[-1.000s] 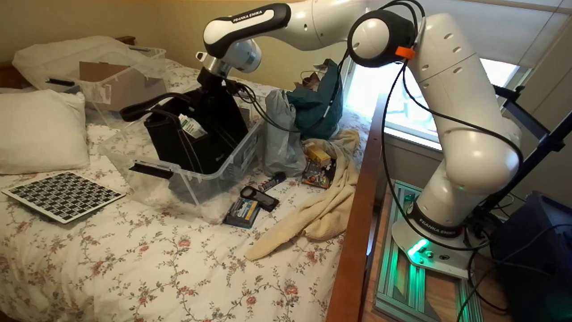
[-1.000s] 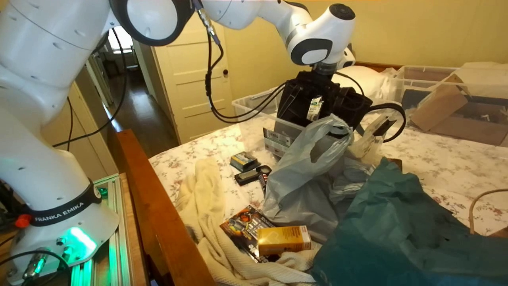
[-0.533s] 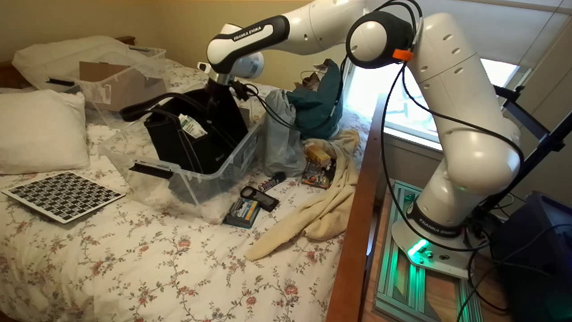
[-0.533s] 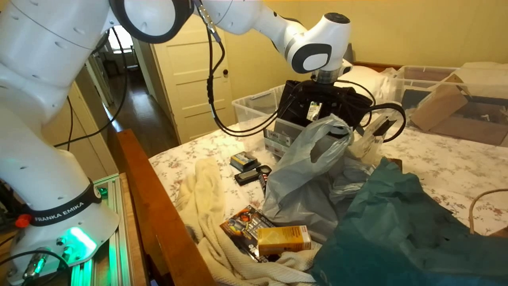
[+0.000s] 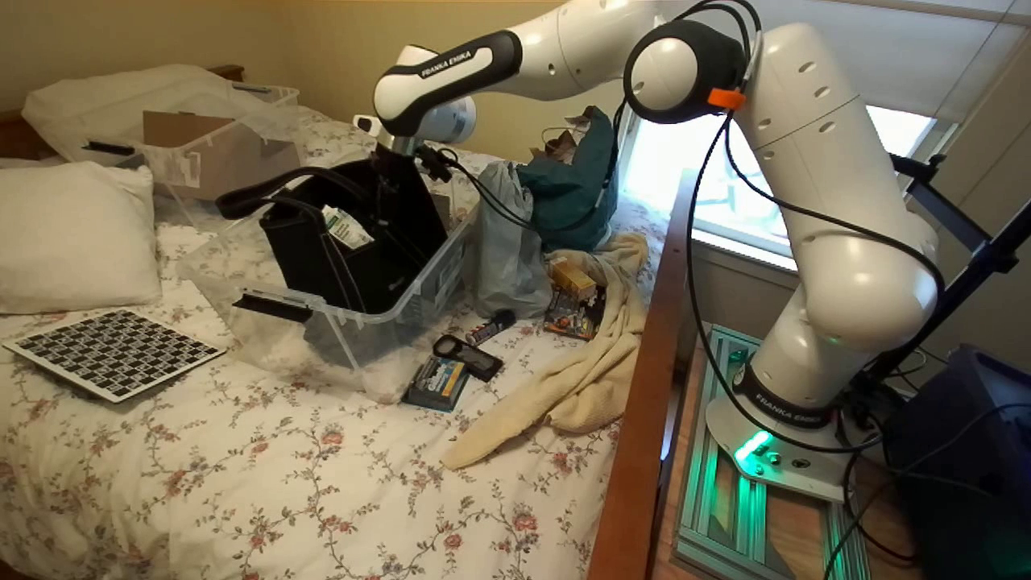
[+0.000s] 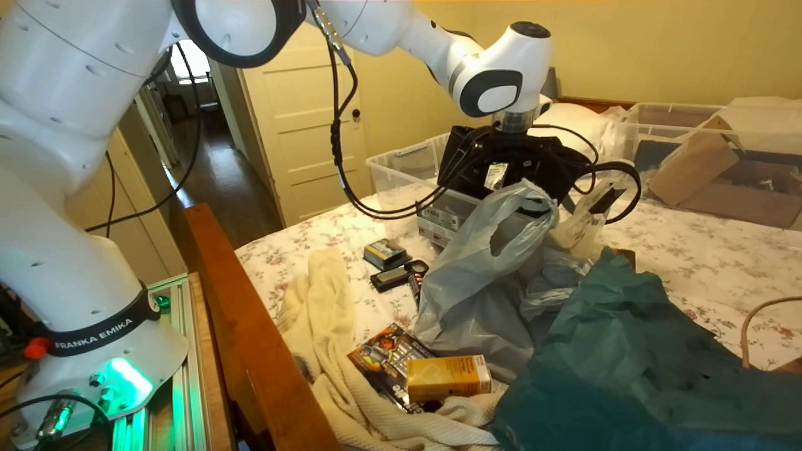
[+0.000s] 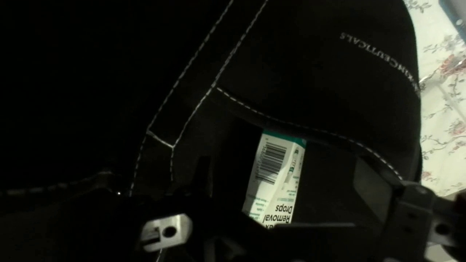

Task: Pick up the small white box and place it in the shopping bag

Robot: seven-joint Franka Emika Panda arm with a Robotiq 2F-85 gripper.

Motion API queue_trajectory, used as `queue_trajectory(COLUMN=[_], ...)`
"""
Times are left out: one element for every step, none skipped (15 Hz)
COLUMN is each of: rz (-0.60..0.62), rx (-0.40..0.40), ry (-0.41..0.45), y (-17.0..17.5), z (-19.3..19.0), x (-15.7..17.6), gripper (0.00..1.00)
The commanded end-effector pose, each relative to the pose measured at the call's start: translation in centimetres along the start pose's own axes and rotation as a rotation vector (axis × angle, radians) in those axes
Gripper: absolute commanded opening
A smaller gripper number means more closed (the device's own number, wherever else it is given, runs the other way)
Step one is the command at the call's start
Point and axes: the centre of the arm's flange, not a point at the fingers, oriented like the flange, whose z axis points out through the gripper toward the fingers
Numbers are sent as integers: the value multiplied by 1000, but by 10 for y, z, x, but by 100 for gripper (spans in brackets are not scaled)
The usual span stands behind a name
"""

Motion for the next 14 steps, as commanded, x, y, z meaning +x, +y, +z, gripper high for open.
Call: queue_trajectory(rz=[-153, -209, -254, -301, -342, -388, -430, -474, -508, -543, -573, -598, -625, -641], rx=[27, 37, 44, 59, 61, 76, 76, 81, 84, 87, 96, 104, 117, 131], ry=[-21, -31, -40, -40, -54, -50, -60, -60, -68, -70, -72, -77, -85, -96], y=[-6, -7, -7, -6, -6, -5, -5, -4, -4, -4, -5, -6, -7, -8], z=[-3, -3, -3, -2, -1, 0, 2, 3, 6, 7, 10, 12, 15, 18], x=[-4, -7, -9, -11, -13, -15, -16, -15, -15, -14, -12, -11, -10, -10], gripper=[100, 100, 100, 100, 100, 100, 100, 100, 100, 100, 100, 100, 100, 100])
